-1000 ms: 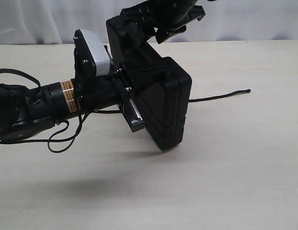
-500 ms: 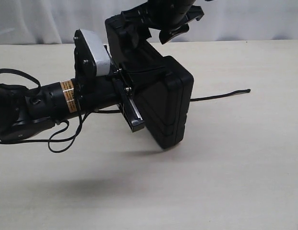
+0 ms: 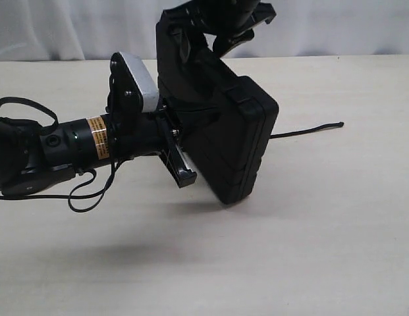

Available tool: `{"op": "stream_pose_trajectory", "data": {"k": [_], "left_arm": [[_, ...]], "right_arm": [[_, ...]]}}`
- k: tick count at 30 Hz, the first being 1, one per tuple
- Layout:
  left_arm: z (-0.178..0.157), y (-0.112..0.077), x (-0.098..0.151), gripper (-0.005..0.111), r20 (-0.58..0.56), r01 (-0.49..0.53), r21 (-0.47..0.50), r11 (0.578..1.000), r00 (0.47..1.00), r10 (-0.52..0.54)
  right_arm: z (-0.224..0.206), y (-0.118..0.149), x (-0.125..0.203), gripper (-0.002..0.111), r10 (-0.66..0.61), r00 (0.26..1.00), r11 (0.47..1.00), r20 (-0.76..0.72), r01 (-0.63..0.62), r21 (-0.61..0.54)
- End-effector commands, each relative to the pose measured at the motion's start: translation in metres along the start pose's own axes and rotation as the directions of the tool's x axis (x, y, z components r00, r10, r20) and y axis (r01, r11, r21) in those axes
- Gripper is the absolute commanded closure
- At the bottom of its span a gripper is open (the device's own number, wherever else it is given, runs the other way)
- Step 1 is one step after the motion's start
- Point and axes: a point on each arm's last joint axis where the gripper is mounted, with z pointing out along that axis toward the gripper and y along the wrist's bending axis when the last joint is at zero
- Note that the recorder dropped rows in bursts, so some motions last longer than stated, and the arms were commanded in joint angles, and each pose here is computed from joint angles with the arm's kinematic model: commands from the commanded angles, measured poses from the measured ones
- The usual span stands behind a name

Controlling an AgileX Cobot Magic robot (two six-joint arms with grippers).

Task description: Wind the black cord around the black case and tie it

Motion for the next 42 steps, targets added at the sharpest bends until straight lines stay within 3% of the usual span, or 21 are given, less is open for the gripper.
{"op": "stream_pose_trajectory", "data": {"k": [1, 9, 23, 28, 34, 42], "left_arm": [[-0.0003, -0.0003, 0.0012, 0.107, -0.012, 0.007, -0.009, 1.0, 1.0, -0.007], [-0.0003, -0.0003, 0.0012, 0.107, -0.012, 0.005, -0.009, 1.0, 1.0, -0.005], [-0.0003, -0.0003, 0.0012, 0.107, -0.012, 0.005, -0.009, 1.0, 1.0, -0.005], [-0.0003, -0.0003, 0.0012, 0.107, -0.012, 0.005, -0.009, 1.0, 1.0, -0.005], [-0.0003, -0.0003, 0.0012, 0.107, -0.012, 0.009, -0.009, 1.0, 1.0, -0.009], [-0.0003, -0.0014, -0.0011, 0.107, 0.013, 0.042, 0.004, 0.999, 0.999, -0.042]], "right_arm": [[0.0087, -0.0034, 0.0019, 0.052, -0.019, 0.999, 1.0, -0.038, 0.019, 0.006], [0.0082, -0.0034, 0.0016, 0.058, -0.032, 0.999, 0.999, -0.036, 0.032, 0.008], [0.0014, -0.005, 0.001, 0.104, -0.05, 0.998, 0.998, -0.023, 0.051, 0.033], [0.0014, -0.0051, 0.001, 0.104, 0.086, 0.996, 0.996, -0.018, -0.085, 0.038], [0.0014, -0.0063, 0.0009, 0.104, 0.284, 0.959, 0.958, -0.006, -0.284, 0.052], [0.0014, -0.0054, 0.001, 0.104, 0.395, 0.919, 0.918, -0.004, -0.394, 0.044]]}}
